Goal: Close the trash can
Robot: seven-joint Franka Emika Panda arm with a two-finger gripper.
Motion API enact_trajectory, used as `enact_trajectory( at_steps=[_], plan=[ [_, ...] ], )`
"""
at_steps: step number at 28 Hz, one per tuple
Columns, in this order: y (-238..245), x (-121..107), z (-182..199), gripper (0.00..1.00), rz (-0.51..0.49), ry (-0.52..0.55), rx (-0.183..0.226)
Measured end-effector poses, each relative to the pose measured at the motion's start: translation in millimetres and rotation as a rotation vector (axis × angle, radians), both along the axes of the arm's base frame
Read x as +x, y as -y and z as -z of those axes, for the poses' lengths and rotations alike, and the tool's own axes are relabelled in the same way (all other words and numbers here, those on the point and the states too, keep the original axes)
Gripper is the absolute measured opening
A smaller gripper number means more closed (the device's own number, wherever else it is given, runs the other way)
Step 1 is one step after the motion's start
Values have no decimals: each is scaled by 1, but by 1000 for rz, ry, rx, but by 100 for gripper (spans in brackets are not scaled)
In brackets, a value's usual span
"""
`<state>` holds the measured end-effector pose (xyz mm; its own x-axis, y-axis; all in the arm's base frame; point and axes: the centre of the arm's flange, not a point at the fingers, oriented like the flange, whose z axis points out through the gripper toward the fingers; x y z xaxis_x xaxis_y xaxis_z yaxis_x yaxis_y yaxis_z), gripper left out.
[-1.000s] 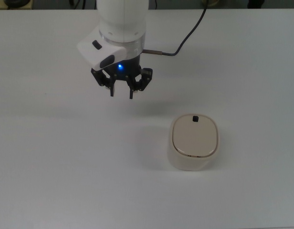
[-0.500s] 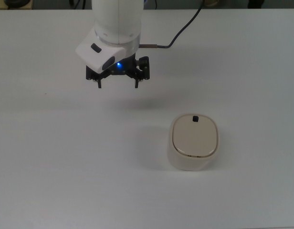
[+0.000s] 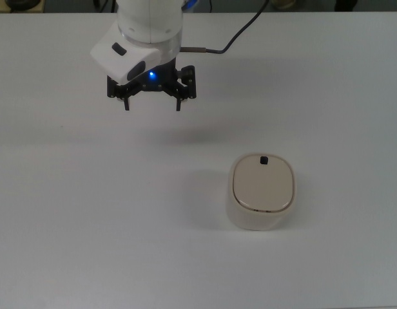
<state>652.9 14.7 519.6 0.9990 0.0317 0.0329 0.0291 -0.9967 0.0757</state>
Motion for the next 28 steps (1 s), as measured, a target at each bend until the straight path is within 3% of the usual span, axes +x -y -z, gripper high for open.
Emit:
enact_trajectory(
  at_steps=[28],
  plan=[
    [16, -1, 5, 100, 24, -22, -1]
  ],
)
